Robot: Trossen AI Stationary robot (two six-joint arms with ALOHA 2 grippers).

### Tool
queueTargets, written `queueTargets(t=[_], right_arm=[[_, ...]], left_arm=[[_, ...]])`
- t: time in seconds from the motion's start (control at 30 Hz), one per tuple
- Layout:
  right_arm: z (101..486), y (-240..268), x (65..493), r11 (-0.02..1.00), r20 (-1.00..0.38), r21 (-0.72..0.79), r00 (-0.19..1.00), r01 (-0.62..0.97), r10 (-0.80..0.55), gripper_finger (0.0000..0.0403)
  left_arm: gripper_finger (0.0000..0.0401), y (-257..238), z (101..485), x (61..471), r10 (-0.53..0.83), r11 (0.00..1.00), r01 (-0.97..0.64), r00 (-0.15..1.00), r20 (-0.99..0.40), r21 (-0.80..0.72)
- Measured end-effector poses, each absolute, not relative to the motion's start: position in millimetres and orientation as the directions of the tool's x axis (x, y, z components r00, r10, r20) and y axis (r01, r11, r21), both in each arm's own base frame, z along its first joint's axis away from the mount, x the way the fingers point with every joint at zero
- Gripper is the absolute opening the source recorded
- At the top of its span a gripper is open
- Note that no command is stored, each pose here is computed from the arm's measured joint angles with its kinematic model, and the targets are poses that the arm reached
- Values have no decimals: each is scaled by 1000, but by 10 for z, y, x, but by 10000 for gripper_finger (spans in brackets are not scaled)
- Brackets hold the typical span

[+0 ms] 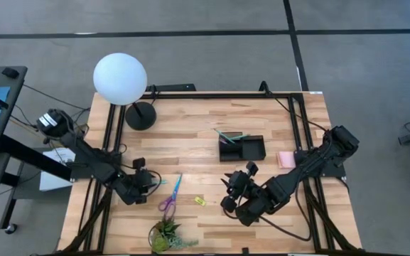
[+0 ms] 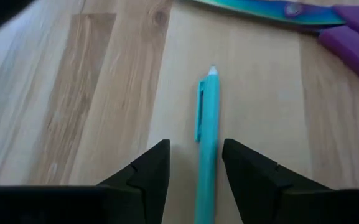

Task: Pick and place office supplies into organizer
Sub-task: Put the blue pen into the black desk organizer

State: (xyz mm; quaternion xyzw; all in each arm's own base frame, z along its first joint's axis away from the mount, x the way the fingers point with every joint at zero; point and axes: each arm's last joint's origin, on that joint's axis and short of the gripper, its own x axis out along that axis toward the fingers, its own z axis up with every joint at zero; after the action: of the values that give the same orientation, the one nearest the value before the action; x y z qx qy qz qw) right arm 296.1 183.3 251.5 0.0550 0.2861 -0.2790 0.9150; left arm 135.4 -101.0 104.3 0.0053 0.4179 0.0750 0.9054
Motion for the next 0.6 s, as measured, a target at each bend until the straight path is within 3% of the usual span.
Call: queueTargets(t=[0.2, 0.43, 0.6], right_arm=[[2515, 1833, 2961, 838, -554, -60, 680, 542, -479, 93], [2515, 1833, 2961, 839, -555, -60, 680, 541, -479, 93], [2515, 1833, 2960, 839, -555, -63, 680, 540, -479, 93]], left_arm=[[117, -993, 1003, 1425, 170, 981, -181, 644, -746, 67], [21, -893, 1007, 1509, 200, 969, -243, 639, -743, 51], [19, -797, 1017, 1589, 232, 954, -296, 644, -729, 43]])
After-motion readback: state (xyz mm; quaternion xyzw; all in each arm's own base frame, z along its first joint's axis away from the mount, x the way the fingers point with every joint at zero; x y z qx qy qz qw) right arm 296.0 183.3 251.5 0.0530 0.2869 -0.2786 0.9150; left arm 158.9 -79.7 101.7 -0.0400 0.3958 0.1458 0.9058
